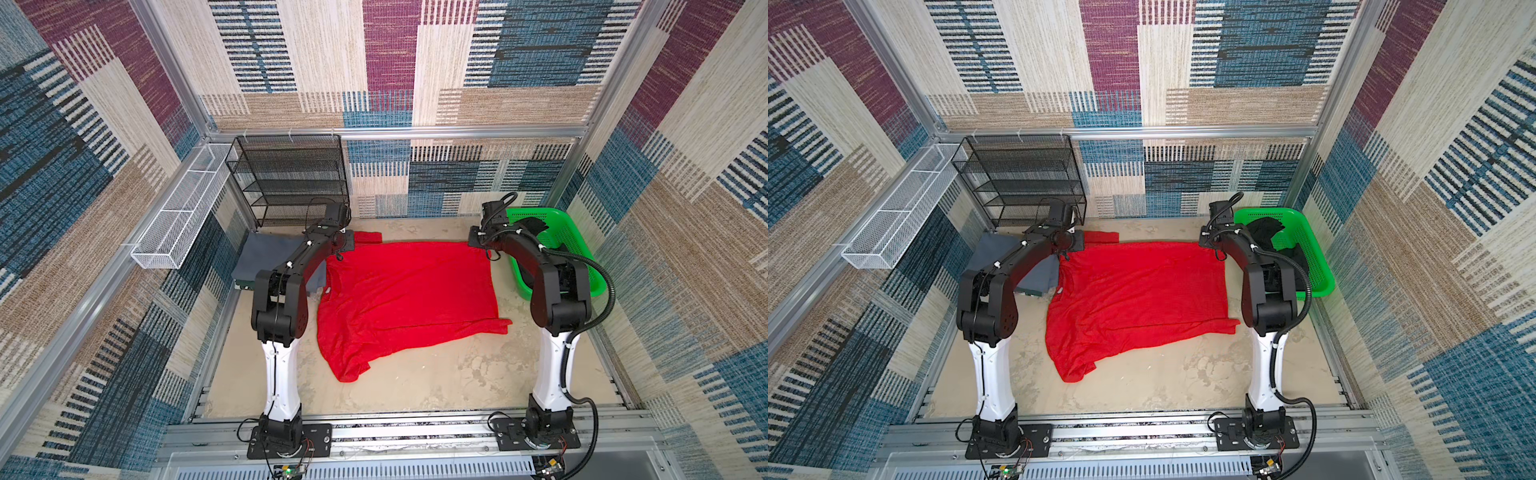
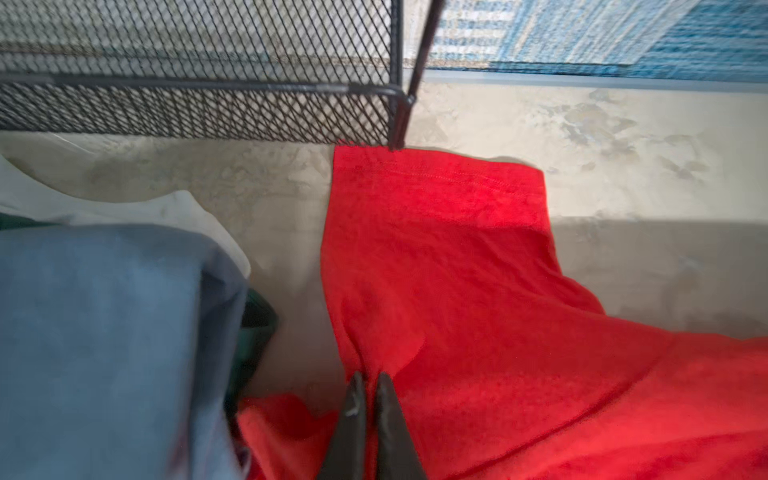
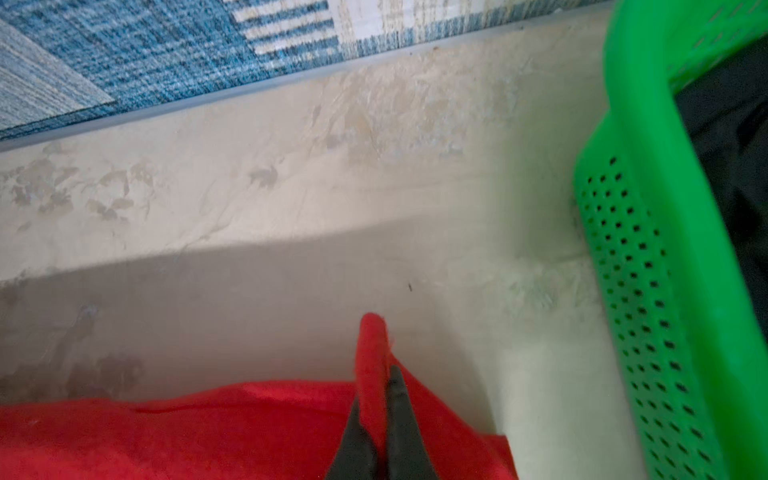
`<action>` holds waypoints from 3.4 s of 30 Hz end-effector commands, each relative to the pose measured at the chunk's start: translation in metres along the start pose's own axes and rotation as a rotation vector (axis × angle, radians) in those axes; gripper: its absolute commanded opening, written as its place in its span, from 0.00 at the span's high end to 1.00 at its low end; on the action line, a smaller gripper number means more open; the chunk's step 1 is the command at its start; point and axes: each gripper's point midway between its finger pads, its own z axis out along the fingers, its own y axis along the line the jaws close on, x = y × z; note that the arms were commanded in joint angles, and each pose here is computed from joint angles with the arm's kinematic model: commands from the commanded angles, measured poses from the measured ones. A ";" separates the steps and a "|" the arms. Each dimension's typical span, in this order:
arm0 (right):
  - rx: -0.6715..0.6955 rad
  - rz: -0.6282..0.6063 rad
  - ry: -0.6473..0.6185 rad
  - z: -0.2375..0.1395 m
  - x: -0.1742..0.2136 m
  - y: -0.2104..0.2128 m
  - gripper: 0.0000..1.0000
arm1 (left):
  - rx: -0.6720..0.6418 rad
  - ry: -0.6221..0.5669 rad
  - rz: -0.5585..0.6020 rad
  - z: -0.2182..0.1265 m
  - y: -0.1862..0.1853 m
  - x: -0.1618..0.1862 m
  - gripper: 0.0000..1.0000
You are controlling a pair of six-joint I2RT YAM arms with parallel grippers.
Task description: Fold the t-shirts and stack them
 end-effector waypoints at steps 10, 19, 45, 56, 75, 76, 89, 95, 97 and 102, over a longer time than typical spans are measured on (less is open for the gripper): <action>0.036 0.038 -0.047 -0.008 0.016 -0.014 1.00 | 0.041 -0.030 -0.112 -0.018 0.003 0.026 1.00; 0.067 0.070 -0.059 -0.011 0.016 -0.023 1.00 | 0.095 -0.002 -0.182 -0.029 -0.001 0.060 1.00; 0.035 0.148 0.002 -0.026 0.063 -0.028 0.60 | 0.128 0.084 -0.219 -0.062 -0.021 0.129 0.58; 0.039 0.193 0.034 -0.051 0.095 -0.036 0.61 | 0.158 0.075 -0.204 -0.092 -0.019 0.133 0.41; -0.140 0.282 0.019 -0.095 0.132 -0.019 0.02 | 0.147 0.078 -0.108 -0.031 -0.043 0.056 0.27; -0.136 0.277 0.023 -0.094 0.132 -0.019 0.01 | 0.137 0.094 -0.102 -0.024 -0.042 0.052 0.27; -0.093 0.268 0.018 -0.096 0.132 -0.027 0.01 | -0.015 0.131 0.022 0.039 -0.021 0.030 0.25; -0.115 0.262 0.020 -0.094 0.130 -0.023 0.01 | -0.113 0.092 0.023 0.051 -0.002 0.023 0.20; -0.114 0.260 0.027 -0.092 0.131 -0.022 0.02 | -0.147 0.088 0.011 0.055 0.005 0.022 0.19; -0.121 0.258 0.031 -0.092 0.131 -0.021 0.01 | -0.130 0.127 -0.014 0.072 0.005 0.031 0.18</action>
